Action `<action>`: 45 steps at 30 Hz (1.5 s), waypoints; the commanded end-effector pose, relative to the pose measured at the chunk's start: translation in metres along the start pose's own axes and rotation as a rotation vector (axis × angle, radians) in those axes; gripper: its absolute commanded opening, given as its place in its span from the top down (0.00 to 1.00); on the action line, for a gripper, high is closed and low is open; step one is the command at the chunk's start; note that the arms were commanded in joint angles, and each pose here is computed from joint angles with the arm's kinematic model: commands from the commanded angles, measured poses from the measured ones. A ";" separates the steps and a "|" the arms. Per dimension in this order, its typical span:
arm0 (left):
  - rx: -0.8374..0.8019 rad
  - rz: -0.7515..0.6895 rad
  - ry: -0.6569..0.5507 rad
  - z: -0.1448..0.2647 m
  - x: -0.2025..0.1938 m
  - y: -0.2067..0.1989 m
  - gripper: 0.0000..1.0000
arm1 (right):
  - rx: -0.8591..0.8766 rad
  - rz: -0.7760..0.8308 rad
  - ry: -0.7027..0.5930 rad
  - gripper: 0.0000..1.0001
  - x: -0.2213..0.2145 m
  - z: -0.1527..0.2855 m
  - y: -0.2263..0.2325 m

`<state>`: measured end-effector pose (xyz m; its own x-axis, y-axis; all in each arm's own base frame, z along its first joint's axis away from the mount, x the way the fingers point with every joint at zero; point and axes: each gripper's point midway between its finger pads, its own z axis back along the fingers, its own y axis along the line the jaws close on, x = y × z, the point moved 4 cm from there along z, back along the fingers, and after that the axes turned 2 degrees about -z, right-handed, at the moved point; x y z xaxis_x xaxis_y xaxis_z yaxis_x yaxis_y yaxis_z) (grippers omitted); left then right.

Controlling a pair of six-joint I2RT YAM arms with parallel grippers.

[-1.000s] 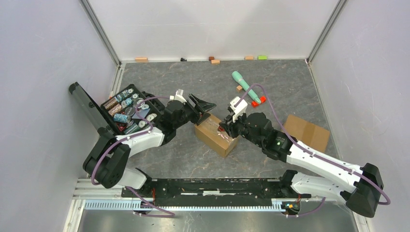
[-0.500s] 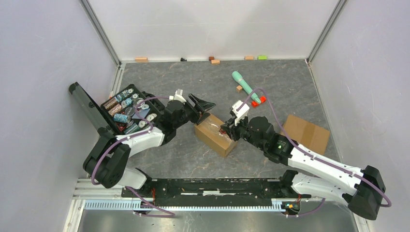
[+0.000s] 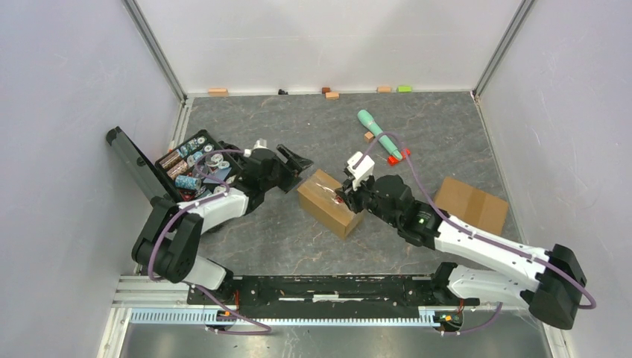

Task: Unpack the express box
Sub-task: Cut the express box at the center of the board.

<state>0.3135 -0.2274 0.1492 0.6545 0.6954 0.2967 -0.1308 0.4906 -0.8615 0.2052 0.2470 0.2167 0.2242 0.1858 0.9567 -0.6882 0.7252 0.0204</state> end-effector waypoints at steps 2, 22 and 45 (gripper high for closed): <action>0.250 -0.137 -0.019 0.005 0.031 0.048 0.17 | -0.040 0.075 -0.018 1.00 0.018 -0.027 -0.003; -0.095 -0.253 0.044 0.015 0.015 -0.066 0.15 | 0.075 0.130 -0.072 1.00 0.041 -0.064 0.017; 0.328 -0.114 -0.065 0.000 0.006 0.054 0.14 | -0.012 0.033 0.097 1.00 0.015 -0.030 0.004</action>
<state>0.3248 -0.2332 0.1765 0.6194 0.6639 0.4191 -0.0470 0.5642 -0.8243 0.2384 0.2894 0.2240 0.1961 0.2431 0.9500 -0.7113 0.7022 -0.0329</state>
